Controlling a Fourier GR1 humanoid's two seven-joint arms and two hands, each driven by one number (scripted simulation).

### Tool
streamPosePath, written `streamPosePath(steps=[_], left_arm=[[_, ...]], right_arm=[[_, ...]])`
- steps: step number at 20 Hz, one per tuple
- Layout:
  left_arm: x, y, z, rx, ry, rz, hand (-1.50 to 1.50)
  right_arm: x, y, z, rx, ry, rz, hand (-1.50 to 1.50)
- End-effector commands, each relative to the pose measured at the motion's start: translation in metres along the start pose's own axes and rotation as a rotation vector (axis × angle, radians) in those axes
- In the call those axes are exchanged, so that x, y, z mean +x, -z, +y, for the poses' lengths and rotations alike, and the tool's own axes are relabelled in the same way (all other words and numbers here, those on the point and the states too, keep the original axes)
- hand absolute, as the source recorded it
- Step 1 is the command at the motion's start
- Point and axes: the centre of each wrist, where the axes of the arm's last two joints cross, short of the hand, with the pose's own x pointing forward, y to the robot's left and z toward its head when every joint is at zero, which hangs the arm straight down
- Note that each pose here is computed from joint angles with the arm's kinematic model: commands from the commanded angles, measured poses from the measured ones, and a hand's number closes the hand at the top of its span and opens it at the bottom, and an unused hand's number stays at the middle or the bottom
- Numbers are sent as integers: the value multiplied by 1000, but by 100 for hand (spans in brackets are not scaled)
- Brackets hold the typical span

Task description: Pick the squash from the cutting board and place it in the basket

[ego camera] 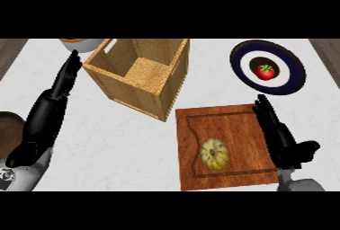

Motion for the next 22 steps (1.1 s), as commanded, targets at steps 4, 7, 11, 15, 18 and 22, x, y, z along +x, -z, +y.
streamPosePath(steps=[4, 7, 11, 15, 18, 22], left_arm=[[-14, -19, -19, -79, -92, 156, 0], [-21, -22, -26, -156, -167, 224, 0], [-36, -22, -8, -145, -195, 268, 0], [-45, -29, -3, -148, -187, 305, 0], [-40, -25, -6, -120, -186, 316, 0], [-43, -29, 1, -137, -193, 320, 0]], right_arm=[[71, 33, 11, 97, -382, -82, 150], [97, 37, 29, 468, -706, -255, 150], [57, -4, 133, 527, -668, -266, -150], [50, -27, 177, 358, -833, -288, -150], [70, -1, 181, 214, -1066, -304, -150], [109, 7, 197, 45, -1284, -309, -150]])
